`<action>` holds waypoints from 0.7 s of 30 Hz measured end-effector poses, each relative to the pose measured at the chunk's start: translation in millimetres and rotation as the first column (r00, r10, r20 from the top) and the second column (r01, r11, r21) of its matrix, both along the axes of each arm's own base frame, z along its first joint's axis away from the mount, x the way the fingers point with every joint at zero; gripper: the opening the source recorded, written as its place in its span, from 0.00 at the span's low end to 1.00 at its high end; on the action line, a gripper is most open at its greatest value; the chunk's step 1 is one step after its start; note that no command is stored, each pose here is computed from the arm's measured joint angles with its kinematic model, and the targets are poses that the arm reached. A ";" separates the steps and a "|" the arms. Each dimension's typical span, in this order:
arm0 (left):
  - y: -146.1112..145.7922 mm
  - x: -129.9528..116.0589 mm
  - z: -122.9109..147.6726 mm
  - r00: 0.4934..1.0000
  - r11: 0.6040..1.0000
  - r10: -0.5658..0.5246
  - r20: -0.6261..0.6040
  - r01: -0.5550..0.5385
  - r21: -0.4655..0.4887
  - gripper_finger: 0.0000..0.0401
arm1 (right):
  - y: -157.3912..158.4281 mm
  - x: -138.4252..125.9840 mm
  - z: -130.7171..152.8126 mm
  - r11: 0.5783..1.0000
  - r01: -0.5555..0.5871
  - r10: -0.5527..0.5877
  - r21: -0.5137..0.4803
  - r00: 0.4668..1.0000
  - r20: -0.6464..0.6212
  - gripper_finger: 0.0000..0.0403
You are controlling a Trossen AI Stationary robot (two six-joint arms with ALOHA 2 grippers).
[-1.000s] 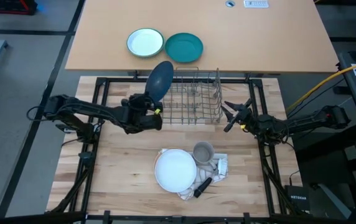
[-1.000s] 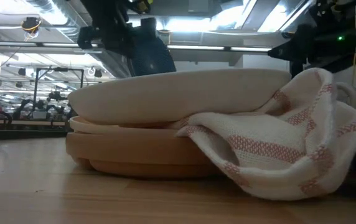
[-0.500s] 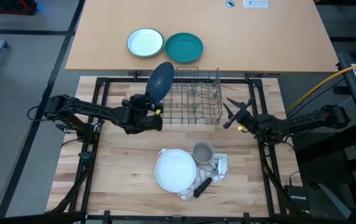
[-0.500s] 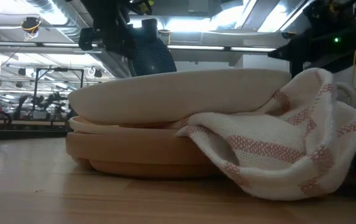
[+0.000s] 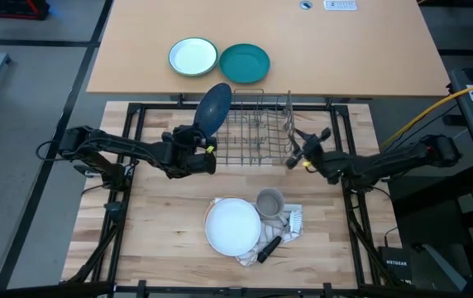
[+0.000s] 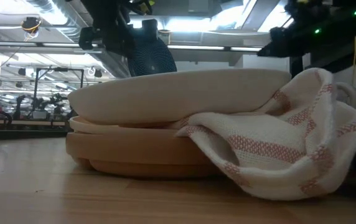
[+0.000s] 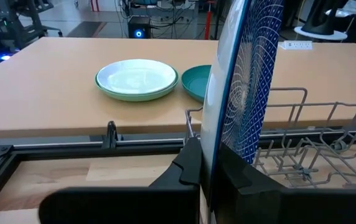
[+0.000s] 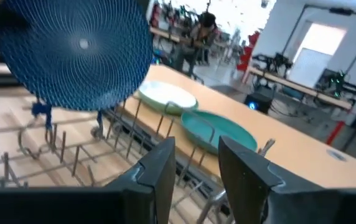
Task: Sort dishes
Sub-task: Put the blue plate into the dish rack
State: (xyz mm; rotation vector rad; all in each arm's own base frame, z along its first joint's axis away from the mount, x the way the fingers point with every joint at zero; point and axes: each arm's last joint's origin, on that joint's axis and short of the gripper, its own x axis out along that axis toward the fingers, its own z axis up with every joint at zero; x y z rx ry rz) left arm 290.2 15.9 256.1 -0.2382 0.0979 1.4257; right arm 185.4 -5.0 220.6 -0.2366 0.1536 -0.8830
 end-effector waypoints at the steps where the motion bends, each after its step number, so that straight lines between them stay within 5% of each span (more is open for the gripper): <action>1: 0.0 0.0 0.0 1.000 1.000 -0.001 -0.005 0.001 0.001 0.00 | 0.1 3.5 -2.3 1.000 0.018 -0.018 -0.003 1.000 -0.020 0.31; 8: 0.0 -0.1 0.0 1.000 1.000 -0.003 -0.016 0.003 0.002 0.00 | -0.8 21.1 -5.8 0.972 0.231 -0.234 -0.041 0.969 -0.078 0.31; 21: 0.0 -0.1 0.0 1.000 1.000 -0.004 -0.019 0.004 0.003 0.00 | -0.1 31.4 -13.5 0.964 0.266 -0.266 -0.008 0.961 -0.074 0.31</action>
